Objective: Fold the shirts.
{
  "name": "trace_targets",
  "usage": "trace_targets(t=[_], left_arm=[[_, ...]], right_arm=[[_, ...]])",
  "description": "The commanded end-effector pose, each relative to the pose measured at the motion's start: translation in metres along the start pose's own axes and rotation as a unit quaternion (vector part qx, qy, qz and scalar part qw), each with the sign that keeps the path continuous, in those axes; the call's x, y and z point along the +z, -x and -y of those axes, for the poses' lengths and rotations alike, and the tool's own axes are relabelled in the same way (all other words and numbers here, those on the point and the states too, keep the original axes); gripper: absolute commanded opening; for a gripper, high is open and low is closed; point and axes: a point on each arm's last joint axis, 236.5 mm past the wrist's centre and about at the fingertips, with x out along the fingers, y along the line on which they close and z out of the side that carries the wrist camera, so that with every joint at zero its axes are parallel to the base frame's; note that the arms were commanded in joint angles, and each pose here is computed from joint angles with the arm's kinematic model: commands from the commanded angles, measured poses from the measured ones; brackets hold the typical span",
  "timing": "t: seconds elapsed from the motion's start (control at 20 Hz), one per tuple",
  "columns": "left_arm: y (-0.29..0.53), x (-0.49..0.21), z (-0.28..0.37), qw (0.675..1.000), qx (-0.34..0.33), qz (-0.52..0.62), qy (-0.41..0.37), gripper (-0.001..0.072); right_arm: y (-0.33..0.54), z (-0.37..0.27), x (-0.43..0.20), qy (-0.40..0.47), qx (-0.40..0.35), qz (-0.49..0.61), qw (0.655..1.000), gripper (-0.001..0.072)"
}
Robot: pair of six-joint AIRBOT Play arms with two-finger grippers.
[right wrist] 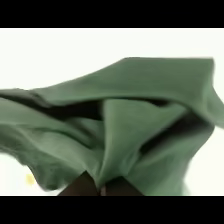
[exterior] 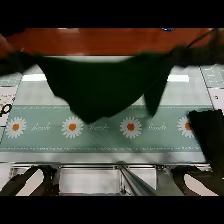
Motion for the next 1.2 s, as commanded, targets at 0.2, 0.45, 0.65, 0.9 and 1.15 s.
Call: trace_targets(t=[0.2,0.45,0.65,0.9,1.15], left_arm=[[0.136,0.102,0.186,0.951,0.016,0.195,-0.240,0.0023],[0.168,0.082,0.229,0.927,0.046,0.222,-0.300,0.0023],[0.166,0.070,0.222,0.930,0.064,0.198,-0.302,0.0023],[0.098,0.050,0.154,0.969,0.041,0.083,-0.227,0.0023],[-0.008,0.061,0.009,0.993,0.068,0.001,-0.097,0.0024]], right_arm=[[0.186,-0.067,0.028,0.140,-0.119,0.116,0.976,0.0023],[0.231,-0.065,-0.021,0.126,-0.168,0.098,0.973,0.0024],[0.214,-0.064,-0.064,0.091,-0.140,0.063,0.984,0.0023],[0.095,-0.032,-0.109,0.028,-0.044,-0.033,0.998,0.0023],[-0.045,0.019,-0.138,-0.014,-0.003,-0.135,0.991,0.0024]])
